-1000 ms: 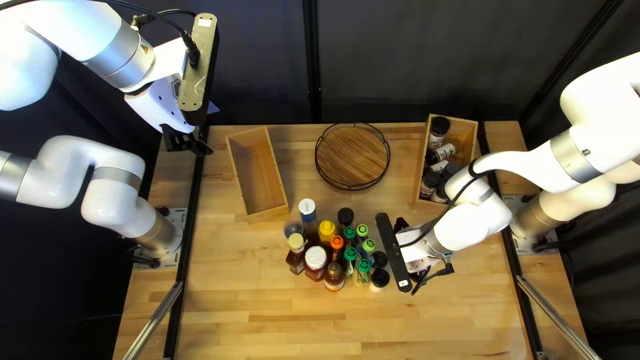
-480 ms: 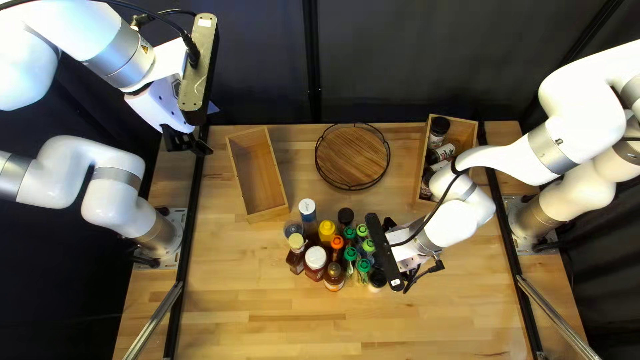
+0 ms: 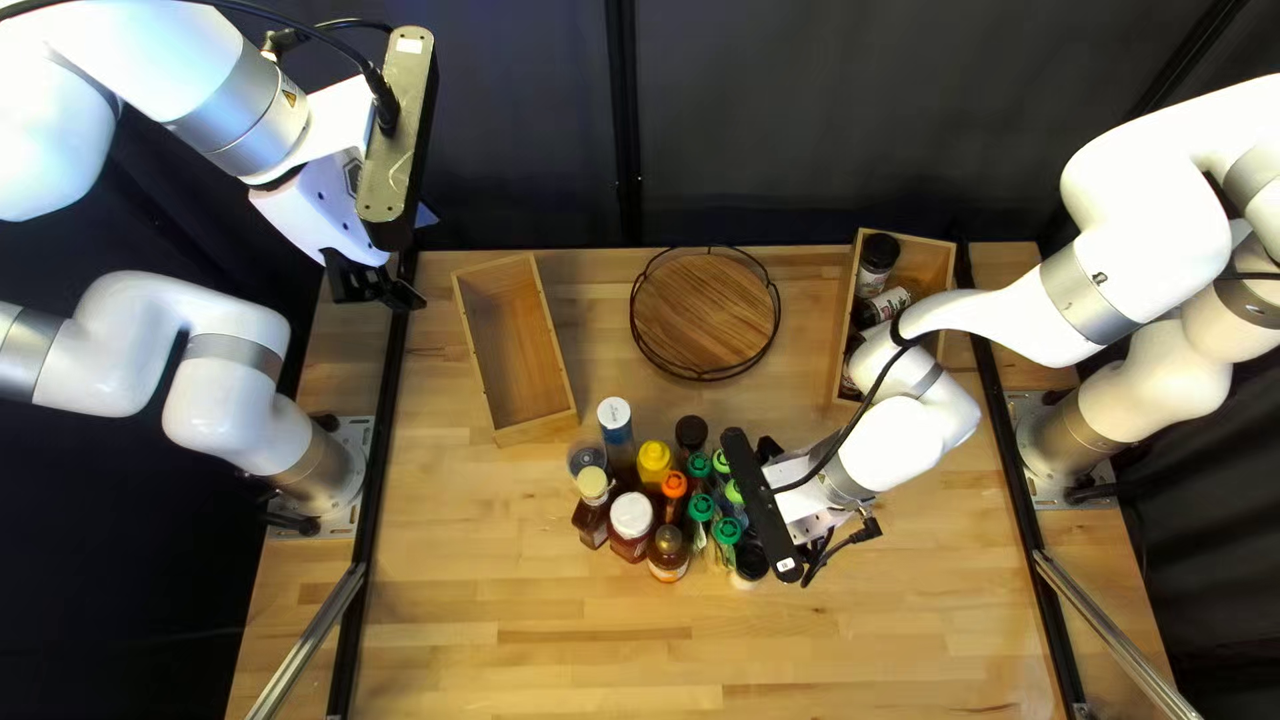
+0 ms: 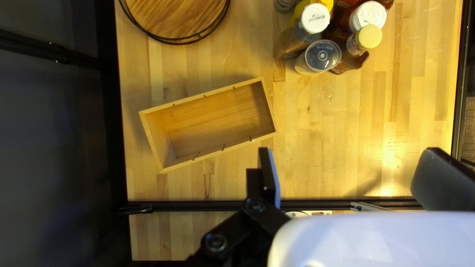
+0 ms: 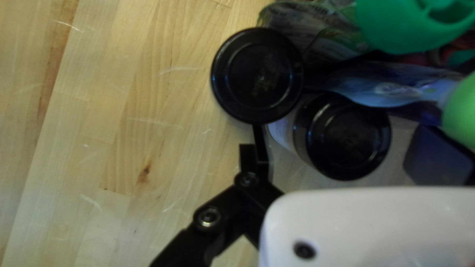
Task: Separate condiments, baby food and spices and place it in 3 different racks/containers
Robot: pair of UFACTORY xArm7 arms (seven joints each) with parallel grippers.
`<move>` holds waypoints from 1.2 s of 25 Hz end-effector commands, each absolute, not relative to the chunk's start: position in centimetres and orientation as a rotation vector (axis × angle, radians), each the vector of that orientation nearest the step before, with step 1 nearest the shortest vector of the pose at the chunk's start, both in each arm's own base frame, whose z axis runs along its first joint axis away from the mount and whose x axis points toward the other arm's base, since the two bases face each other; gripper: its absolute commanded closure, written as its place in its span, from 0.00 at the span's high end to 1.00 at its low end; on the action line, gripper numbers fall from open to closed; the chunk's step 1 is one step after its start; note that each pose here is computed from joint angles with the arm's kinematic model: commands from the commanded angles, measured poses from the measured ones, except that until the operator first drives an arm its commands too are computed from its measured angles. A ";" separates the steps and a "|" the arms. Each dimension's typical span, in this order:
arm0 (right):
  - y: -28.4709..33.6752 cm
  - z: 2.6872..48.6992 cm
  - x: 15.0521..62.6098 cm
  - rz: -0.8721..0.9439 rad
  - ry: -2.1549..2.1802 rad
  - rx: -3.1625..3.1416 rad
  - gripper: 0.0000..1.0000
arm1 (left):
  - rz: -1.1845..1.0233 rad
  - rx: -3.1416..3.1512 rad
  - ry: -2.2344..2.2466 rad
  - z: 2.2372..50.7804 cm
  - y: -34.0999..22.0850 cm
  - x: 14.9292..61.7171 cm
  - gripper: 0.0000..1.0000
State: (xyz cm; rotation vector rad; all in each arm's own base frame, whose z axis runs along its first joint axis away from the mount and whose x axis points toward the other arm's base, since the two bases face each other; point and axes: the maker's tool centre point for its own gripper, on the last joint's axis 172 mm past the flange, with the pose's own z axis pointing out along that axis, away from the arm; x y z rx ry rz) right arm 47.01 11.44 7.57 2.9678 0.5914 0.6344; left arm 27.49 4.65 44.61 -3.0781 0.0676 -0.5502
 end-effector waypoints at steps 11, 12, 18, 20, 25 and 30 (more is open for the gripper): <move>9.0 12.8 42.7 0.613 0.569 2.950 0.00 | -0.550 -3.078 0.068 44.6 4.6 27.5 1.00; 8.3 14.0 42.2 0.608 0.565 2.947 0.00 | -0.550 -3.078 0.068 44.6 4.6 27.5 1.00; 3.8 19.2 40.3 0.535 0.497 2.942 0.00 | -0.550 -3.078 0.068 44.6 4.6 27.5 1.00; 1.6 20.9 39.8 0.501 0.459 2.946 0.00 | -0.550 -3.078 0.068 44.6 4.6 27.5 1.00; -4.3 24.1 37.8 0.441 0.339 2.949 0.00 | -0.550 -3.078 0.068 44.6 4.6 27.5 1.00; -10.3 25.5 35.4 0.401 0.194 2.953 0.00 | -0.550 -3.078 0.068 44.6 4.6 27.5 1.00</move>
